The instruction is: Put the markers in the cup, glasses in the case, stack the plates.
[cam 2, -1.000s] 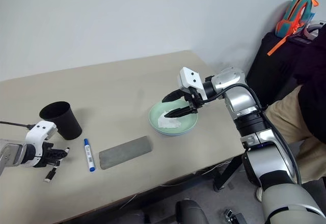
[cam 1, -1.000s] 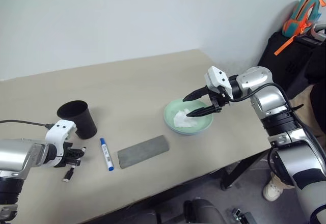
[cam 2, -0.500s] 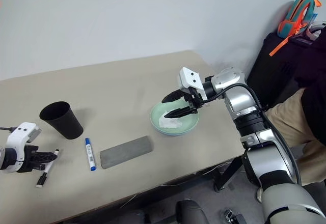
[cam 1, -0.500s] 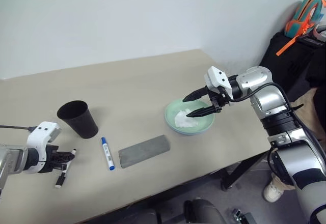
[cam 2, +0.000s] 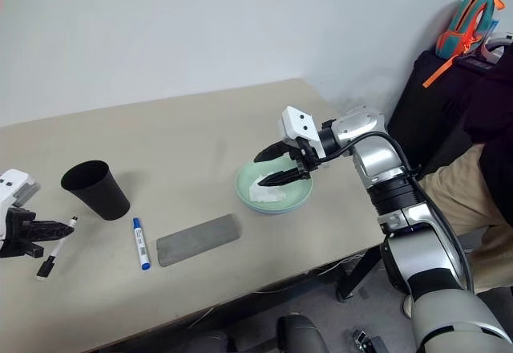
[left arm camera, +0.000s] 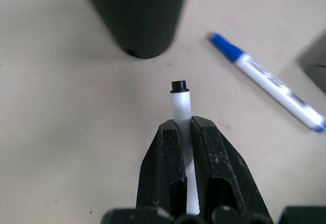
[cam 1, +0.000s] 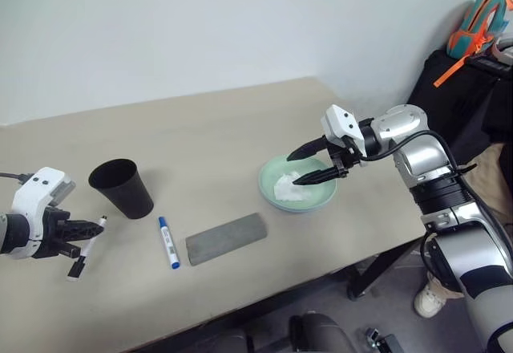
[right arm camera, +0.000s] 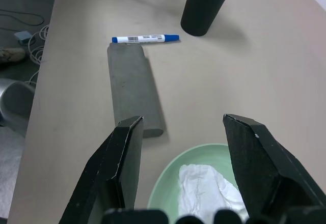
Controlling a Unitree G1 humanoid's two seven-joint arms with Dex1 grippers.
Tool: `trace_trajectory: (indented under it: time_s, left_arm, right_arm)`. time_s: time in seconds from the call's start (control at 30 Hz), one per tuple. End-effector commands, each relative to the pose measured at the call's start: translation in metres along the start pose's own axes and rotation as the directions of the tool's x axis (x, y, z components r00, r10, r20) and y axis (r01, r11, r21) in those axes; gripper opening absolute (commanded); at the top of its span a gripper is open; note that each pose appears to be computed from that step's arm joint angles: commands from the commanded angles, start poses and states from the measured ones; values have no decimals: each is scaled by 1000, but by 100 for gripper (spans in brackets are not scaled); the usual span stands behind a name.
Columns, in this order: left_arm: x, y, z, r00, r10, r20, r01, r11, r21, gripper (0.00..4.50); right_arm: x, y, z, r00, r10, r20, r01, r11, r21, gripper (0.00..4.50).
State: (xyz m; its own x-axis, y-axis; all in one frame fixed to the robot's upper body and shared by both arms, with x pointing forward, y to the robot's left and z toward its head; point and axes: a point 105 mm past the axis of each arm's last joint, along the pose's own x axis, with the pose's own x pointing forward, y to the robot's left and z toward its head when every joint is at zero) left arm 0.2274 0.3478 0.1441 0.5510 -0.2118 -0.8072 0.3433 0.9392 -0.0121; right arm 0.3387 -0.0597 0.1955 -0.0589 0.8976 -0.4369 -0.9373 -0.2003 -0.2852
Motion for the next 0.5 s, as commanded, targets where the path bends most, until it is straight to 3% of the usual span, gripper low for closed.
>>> trace_trajectory:
  time_s: [0.03,0.17,0.37,0.5]
  left_arm:
    - [-14,-10,15,998,-49,45,45,995,84,2]
    - [-18,-30,25,983,-154,97,136,976,169,2]
    - [-34,-42,81,887,-221,406,145,967,208,2]
    - [-51,-35,120,770,-187,610,105,980,167,2]
  right_arm:
    - [-5,-4,14,1000,-9,9,9,999,-53,272]
    - [-5,-5,14,1000,-11,8,12,999,-51,272]
    - [-3,-4,14,1000,-8,10,8,999,-49,272]
    - [-2,-4,14,1000,-8,12,9,999,-47,272]
